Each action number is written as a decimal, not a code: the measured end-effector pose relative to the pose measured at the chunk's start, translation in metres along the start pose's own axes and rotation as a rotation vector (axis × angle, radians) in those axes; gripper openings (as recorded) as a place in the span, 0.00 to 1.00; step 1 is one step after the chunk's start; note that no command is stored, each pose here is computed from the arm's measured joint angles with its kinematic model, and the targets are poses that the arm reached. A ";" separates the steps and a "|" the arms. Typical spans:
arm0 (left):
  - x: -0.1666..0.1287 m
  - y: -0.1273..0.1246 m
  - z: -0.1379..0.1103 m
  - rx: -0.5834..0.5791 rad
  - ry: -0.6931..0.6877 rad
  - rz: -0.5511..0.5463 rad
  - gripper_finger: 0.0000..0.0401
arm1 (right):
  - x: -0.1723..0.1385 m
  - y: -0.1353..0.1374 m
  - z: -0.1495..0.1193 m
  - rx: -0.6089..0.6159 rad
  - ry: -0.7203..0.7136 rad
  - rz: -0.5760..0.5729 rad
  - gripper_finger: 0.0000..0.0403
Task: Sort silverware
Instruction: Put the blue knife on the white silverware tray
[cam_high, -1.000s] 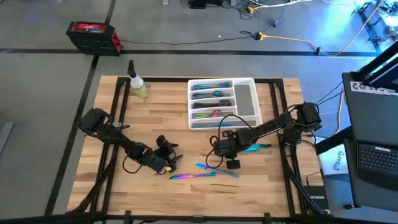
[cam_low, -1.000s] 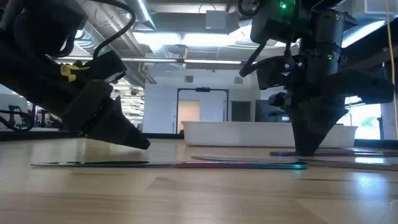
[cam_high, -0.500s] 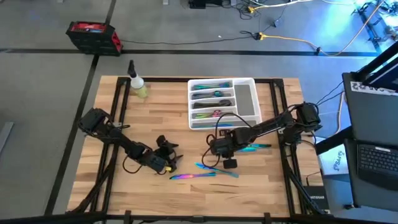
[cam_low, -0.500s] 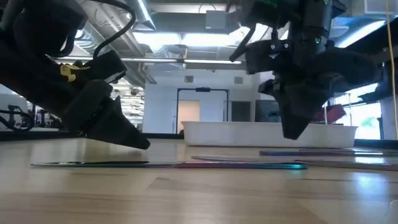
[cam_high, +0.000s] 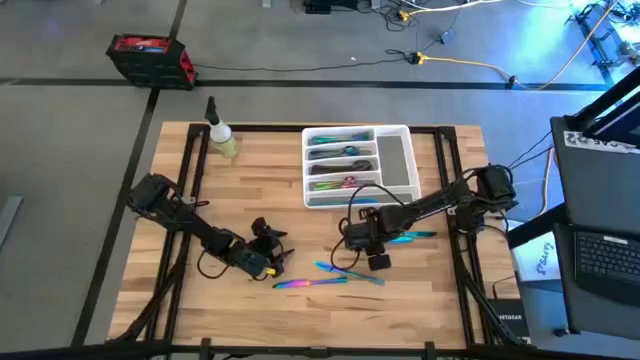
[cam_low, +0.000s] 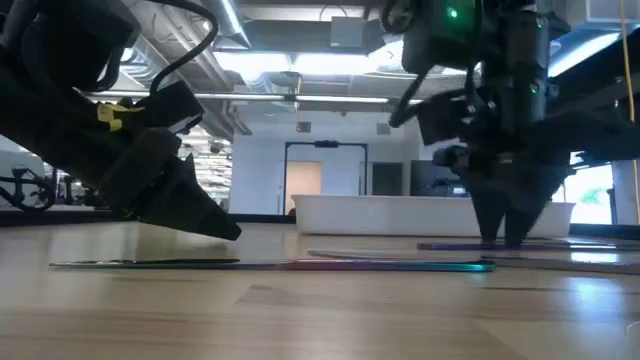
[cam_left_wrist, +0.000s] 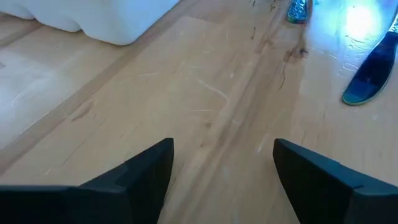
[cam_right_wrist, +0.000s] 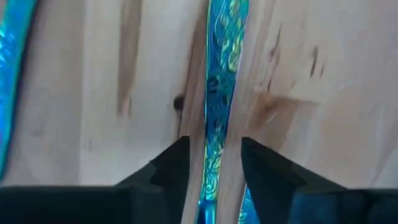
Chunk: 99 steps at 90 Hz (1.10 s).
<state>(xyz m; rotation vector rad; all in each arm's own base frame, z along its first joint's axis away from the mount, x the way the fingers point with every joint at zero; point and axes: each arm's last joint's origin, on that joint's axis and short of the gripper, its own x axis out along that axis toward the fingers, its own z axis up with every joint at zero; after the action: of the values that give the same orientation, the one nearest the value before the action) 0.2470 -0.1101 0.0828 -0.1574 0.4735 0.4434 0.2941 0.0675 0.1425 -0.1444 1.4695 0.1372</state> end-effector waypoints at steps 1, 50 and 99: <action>0.000 0.000 0.000 0.000 0.000 0.000 0.65 | 0.000 0.000 0.000 -0.001 0.001 0.000 0.33; 0.000 0.001 -0.002 0.010 0.013 0.009 0.65 | 0.007 0.001 -0.004 -0.002 -0.023 0.019 0.10; 0.000 0.001 -0.002 0.008 0.013 0.009 0.65 | 0.003 0.001 -0.004 0.033 -0.043 0.013 0.08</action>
<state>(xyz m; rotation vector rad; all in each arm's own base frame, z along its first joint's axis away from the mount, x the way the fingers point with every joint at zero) 0.2458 -0.1095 0.0813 -0.1501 0.4888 0.4497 0.2904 0.0676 0.1388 -0.1051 1.4298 0.1259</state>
